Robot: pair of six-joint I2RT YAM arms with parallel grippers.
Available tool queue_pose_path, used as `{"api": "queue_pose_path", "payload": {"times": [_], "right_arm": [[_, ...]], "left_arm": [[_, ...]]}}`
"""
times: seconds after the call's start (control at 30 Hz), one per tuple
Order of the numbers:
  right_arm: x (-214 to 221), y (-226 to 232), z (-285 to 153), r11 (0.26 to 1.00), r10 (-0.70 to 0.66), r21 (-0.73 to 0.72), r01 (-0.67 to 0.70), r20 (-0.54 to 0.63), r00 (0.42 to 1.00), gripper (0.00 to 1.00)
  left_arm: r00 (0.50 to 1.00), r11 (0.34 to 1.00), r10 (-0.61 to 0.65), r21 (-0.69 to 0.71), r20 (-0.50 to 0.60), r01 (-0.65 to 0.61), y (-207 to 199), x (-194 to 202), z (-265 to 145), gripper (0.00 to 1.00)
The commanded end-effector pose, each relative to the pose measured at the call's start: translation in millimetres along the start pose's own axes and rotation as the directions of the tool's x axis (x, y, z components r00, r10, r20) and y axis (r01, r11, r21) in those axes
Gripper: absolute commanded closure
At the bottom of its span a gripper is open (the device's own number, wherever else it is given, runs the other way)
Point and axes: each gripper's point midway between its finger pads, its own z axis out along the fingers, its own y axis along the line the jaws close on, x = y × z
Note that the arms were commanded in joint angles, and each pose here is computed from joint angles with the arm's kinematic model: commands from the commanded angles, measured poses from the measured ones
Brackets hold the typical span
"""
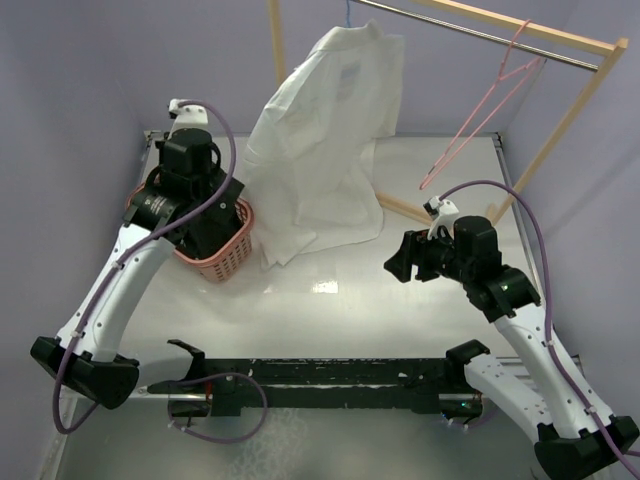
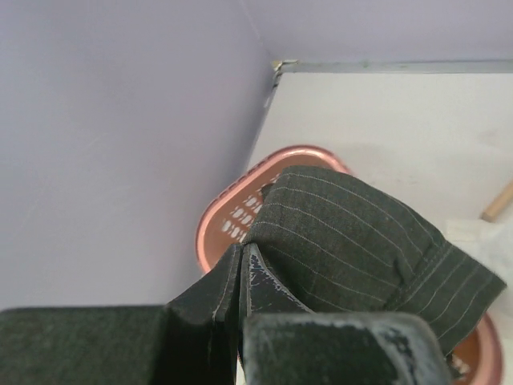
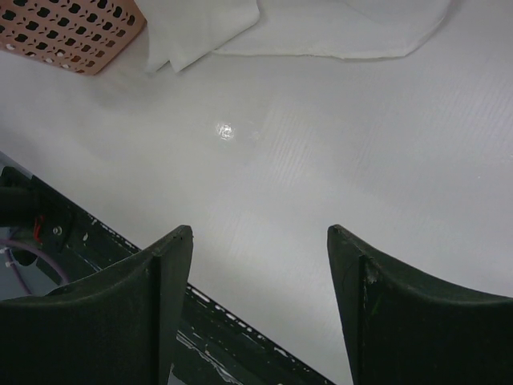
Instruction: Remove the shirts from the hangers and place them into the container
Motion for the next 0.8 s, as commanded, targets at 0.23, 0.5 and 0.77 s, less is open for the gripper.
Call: {"api": "queue_pose_path", "payload": {"times": [0.23, 0.5, 0.77], "right_arm": [[-4.2, 11.6, 5.7, 0.997, -0.001, -0.071, 0.001, 0.006, 1.000, 0.30], [-2.4, 13.0, 10.5, 0.996, 0.011, -0.084, -0.011, -0.006, 1.000, 0.30], [-2.0, 12.9, 12.2, 0.996, 0.017, -0.085, -0.018, -0.016, 1.000, 0.31]], "left_arm": [[0.976, 1.000, 0.002, 0.024, -0.219, 0.003, -34.3, 113.1, 30.5, 0.88], [0.930, 0.984, -0.044, 0.143, -0.366, 0.103, -76.1, 157.4, 29.2, 0.26], [0.948, 0.966, -0.157, 0.158, -0.279, 0.206, -62.8, 145.8, 13.7, 0.15]]}}
